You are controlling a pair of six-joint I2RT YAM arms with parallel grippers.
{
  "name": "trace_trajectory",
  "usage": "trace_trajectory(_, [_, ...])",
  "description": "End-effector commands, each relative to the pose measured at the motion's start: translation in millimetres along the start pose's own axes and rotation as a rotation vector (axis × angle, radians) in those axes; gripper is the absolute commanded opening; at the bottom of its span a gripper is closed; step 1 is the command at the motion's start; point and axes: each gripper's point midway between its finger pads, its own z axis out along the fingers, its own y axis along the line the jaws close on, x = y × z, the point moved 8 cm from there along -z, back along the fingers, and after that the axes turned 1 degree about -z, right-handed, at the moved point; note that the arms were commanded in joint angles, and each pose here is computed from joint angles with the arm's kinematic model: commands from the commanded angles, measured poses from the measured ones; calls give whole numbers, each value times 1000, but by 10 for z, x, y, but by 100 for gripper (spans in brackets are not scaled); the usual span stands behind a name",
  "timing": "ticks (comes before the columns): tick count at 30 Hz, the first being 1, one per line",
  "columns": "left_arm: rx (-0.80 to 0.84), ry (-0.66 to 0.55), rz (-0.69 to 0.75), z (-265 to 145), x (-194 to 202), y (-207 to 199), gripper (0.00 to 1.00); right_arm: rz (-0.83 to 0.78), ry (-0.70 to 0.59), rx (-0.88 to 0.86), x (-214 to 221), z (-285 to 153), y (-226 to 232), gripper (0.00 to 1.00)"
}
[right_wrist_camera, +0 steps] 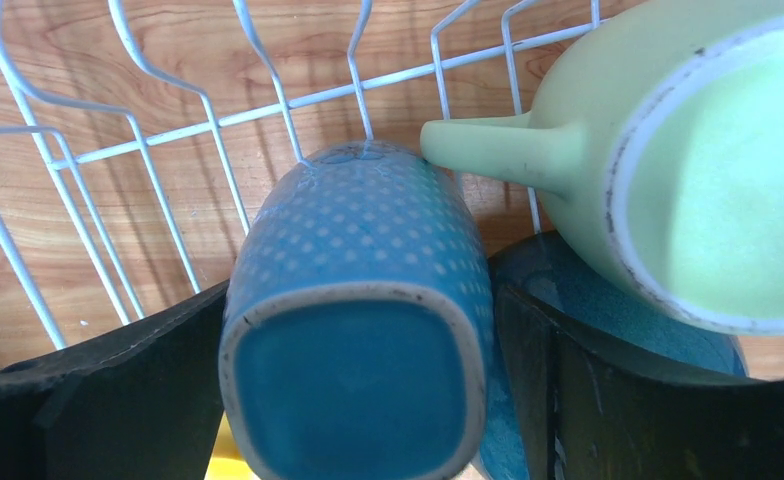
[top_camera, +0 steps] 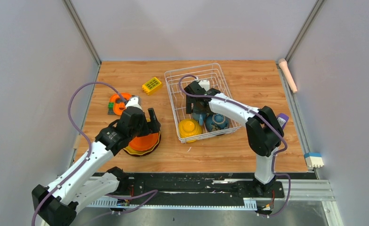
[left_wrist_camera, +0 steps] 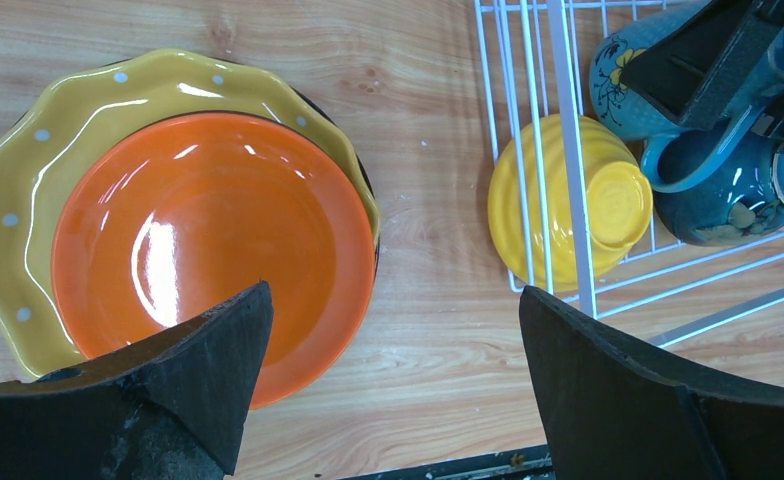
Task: Unload the mixed dishes from the dish rack
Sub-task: Pick up the cup from the dish rack.
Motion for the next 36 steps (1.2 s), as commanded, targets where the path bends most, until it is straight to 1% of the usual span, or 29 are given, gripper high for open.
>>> trace_trajectory(1, [6, -21, -12, 20, -43, -30, 100, 21, -42, 23, -108, 5, 57, 94])
trace_trajectory(4, [8, -18, -12, 24, -43, -33, 100, 21, -38, 23, -105, 28, 72, 92])
trace_trajectory(7, [11, -14, -11, 26, -36, -37, 100, 15, -36, 20, -114, 45, 88, 86])
trace_trajectory(11, [12, -11, -14, 33, -32, -39, 100, 5, -33, 8, -128, 44, 109, 76])
trace_trajectory(17, [9, -9, -12, 39, -29, -35, 100, 11, -52, -2, -174, -40, 96, 46])
trace_trajectory(21, [7, -6, -12, 47, -25, -34, 100, 24, -84, -9, -224, -133, 66, 31])
trace_trajectory(23, [7, -6, -11, 46, -26, -35, 100, 35, -101, -17, -245, -189, 49, 25])
trace_trajectory(30, [6, -14, -11, 31, -34, -31, 100, 98, -188, -75, -305, -453, -38, 16])
trace_trajectory(36, [14, -16, -10, 30, -39, -41, 100, 164, -271, -177, -336, -674, -80, 6])
